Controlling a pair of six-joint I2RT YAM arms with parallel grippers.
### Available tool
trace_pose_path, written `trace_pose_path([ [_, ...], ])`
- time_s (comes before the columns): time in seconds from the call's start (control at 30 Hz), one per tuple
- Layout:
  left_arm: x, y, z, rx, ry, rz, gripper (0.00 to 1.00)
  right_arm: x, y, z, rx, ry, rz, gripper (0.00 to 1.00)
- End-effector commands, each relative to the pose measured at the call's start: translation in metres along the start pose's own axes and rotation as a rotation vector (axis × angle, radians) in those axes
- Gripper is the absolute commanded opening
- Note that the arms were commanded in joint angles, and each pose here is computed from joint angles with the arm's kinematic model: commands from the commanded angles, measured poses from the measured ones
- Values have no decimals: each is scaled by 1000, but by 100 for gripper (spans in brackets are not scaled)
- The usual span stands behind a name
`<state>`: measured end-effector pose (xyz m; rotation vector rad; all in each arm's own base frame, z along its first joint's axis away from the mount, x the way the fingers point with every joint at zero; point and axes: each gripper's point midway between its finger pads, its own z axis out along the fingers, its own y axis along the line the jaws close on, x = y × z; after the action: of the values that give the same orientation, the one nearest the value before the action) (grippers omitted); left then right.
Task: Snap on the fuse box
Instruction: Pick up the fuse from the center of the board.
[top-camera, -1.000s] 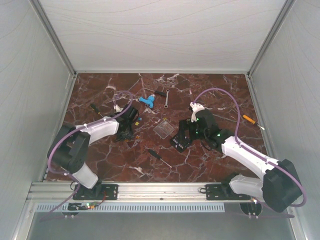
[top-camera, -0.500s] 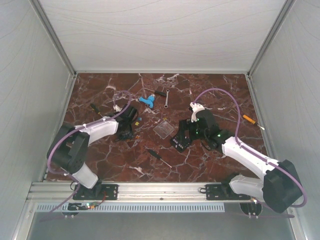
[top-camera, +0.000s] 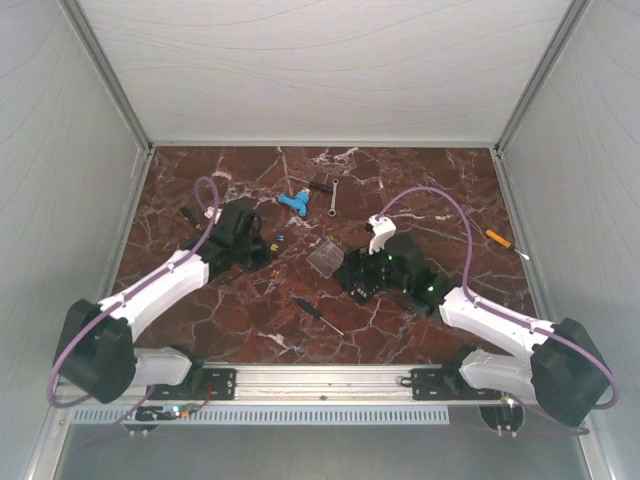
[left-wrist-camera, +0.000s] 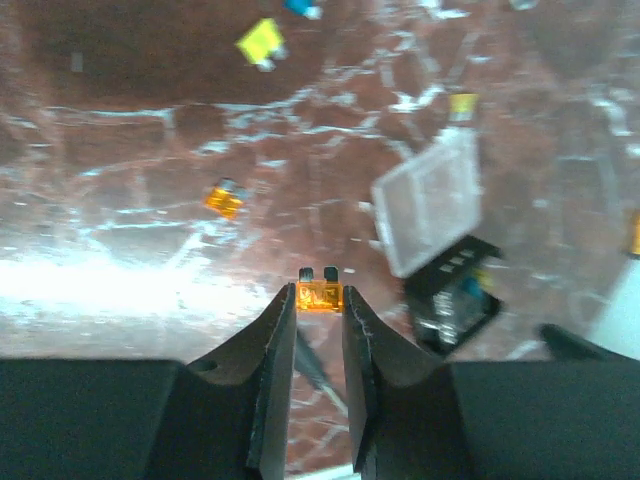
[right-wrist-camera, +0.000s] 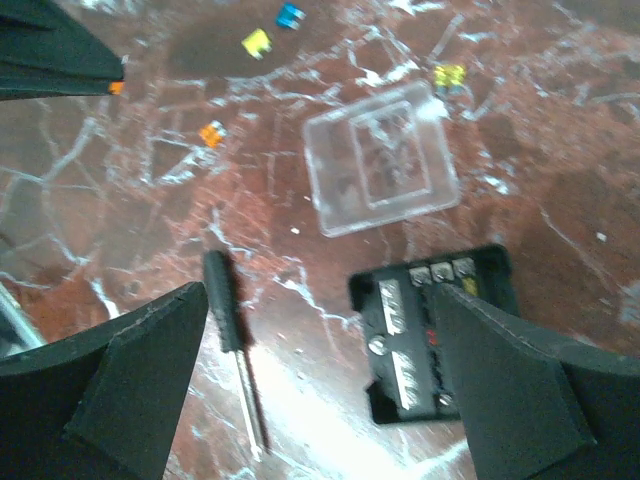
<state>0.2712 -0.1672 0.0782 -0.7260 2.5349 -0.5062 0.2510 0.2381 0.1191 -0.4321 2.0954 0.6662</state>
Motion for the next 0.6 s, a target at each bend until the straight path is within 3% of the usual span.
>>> trace_pose_path([
  [0.0,-6,-51,-27,234,3,-188,13,-44,40,-5,-152,-234,42,94],
  [0.17,-9,-80,-53,414,22,-313,12,-59,59,-7,-207,-356,52,87],
  [0.37,6,-103,-67,571,149,-412,12,-76,82,-5,-231,-467,8,77],
  [0.57,13,-116,-72,616,224,-427,11,-86,84,10,-142,-534,22,65],
])
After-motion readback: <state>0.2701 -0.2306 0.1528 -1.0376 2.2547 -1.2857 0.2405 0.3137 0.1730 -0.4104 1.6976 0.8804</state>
